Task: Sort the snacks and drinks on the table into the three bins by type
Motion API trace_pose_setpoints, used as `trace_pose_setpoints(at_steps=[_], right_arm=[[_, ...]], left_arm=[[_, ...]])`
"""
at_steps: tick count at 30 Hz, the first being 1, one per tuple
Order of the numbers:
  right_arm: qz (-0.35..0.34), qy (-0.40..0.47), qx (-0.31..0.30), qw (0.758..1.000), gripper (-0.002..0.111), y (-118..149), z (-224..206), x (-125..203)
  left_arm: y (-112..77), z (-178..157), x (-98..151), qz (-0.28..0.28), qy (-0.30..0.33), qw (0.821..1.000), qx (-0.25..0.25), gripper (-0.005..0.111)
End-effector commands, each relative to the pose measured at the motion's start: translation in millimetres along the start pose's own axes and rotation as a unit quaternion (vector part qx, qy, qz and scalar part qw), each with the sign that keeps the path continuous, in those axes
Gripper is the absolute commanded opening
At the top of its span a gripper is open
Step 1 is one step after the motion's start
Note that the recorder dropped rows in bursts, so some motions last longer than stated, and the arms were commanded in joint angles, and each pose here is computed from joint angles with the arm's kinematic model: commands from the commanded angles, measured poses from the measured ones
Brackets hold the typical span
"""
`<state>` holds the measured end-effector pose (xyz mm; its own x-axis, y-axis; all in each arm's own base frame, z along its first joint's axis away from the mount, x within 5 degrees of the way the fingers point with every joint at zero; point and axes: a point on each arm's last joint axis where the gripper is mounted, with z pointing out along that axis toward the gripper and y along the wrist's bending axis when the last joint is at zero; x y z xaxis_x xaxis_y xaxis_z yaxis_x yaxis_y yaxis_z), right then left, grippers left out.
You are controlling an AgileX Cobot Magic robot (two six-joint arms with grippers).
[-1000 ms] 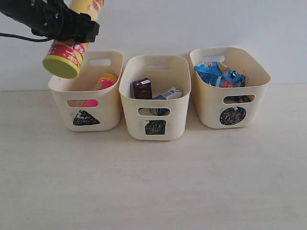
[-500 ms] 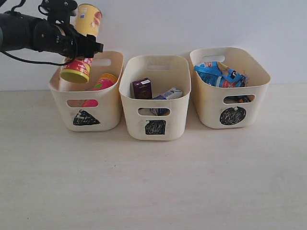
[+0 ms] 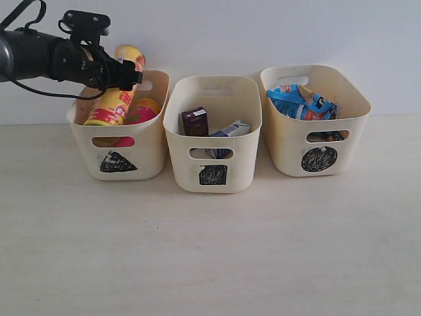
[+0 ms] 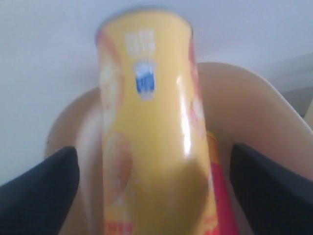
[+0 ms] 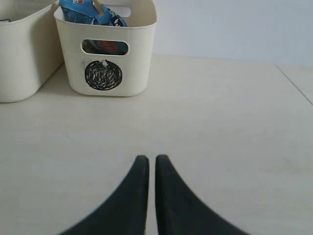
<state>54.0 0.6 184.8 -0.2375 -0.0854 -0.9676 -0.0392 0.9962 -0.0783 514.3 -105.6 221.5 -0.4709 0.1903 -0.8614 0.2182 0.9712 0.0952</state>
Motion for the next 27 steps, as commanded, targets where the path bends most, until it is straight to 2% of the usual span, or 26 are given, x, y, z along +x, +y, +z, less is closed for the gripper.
trace_pose_setpoints(at_steps=[1,7,10,14,16,21,27], right_arm=[[0.001,-0.004,0.001,1.0,0.003,0.0,0.1,0.6],[0.001,-0.004,0.001,1.0,0.003,0.0,0.1,0.6],[0.001,-0.004,0.001,1.0,0.003,0.0,0.1,0.6],[0.001,-0.004,0.001,1.0,0.003,0.0,0.1,0.6],[0.001,-0.004,0.001,1.0,0.003,0.0,0.1,0.6],[0.001,-0.004,0.001,1.0,0.003,0.0,0.1,0.6],[0.001,-0.004,0.001,1.0,0.003,0.0,0.1,0.6]], left_arm=[[1.1,-1.7,-3.2,-0.004,-0.003,1.0,-0.001,0.079],[2.4,-9.2,-8.3,-0.005,0.005,1.0,-0.004,0.077],[4.1,-19.8,-16.1,-0.005,0.01,1.0,-0.007,0.066],[7.1,-37.7,-24.9,-0.007,0.035,0.999,-0.013,0.03],[9.9,-48.4,-28.8,0.01,0.054,0.998,-0.022,0.005],[15.3,-74.6,-38.2,0.022,0.091,0.995,-0.038,0.004],[17.3,-106.5,-34.0,0.022,0.108,0.993,-0.043,0.004]])
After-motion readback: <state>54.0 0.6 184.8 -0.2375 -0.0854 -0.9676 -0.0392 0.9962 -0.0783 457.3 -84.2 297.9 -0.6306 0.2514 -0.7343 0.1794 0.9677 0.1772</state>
